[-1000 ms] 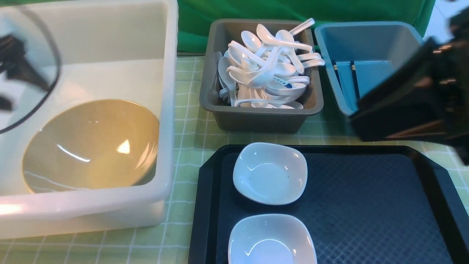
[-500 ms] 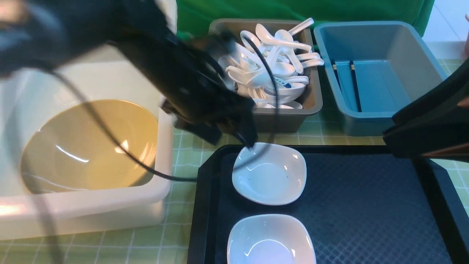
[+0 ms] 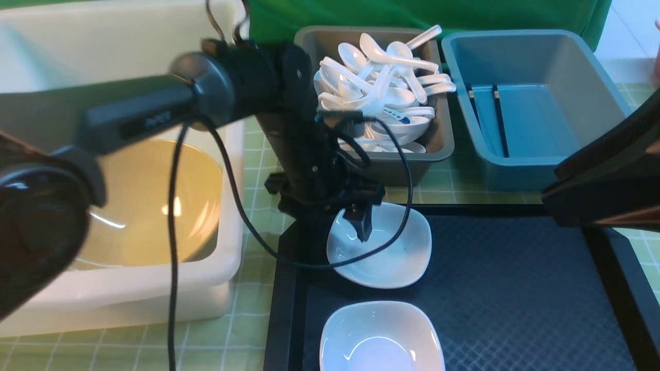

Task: On green table put chopsticks spoon bowls plates into blue grey white boxes.
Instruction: 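Grasp the small white bowl on the black tray by its rim with the left gripper, then place the white bowl into the white bin with the other dishes with the left gripper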

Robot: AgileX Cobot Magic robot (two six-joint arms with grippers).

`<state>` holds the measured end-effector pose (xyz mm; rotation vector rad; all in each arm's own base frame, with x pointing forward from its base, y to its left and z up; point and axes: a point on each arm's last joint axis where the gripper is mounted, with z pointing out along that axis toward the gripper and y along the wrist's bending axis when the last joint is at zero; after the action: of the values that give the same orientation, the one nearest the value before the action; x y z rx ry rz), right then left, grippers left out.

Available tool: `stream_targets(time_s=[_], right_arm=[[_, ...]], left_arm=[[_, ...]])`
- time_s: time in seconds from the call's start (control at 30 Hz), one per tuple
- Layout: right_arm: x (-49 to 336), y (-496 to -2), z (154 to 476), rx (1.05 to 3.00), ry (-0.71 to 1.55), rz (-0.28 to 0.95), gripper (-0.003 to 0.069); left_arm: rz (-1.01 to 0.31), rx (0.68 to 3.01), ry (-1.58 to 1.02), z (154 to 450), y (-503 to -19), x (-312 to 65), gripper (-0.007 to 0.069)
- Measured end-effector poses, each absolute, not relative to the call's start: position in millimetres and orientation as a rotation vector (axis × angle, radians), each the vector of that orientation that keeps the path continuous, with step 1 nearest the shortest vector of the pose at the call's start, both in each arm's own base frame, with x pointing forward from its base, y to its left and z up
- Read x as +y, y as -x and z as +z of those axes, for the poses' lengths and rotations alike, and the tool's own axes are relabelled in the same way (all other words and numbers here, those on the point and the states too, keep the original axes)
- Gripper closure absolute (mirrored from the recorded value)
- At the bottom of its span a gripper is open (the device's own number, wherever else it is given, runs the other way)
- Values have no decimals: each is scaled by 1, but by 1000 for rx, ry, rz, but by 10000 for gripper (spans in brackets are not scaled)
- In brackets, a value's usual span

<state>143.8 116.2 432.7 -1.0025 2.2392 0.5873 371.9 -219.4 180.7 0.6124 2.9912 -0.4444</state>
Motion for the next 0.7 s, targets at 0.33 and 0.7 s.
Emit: stream_targets(time_s=[0.33, 0.7], right_arm=[[115, -141, 434, 2234, 1004, 587, 423], [115, -142, 435, 2215, 991, 586, 423]], left_arm=[[-572, 3016, -585, 167, -379, -218, 565], [-799, 2848, -653, 252, -367, -186, 610]])
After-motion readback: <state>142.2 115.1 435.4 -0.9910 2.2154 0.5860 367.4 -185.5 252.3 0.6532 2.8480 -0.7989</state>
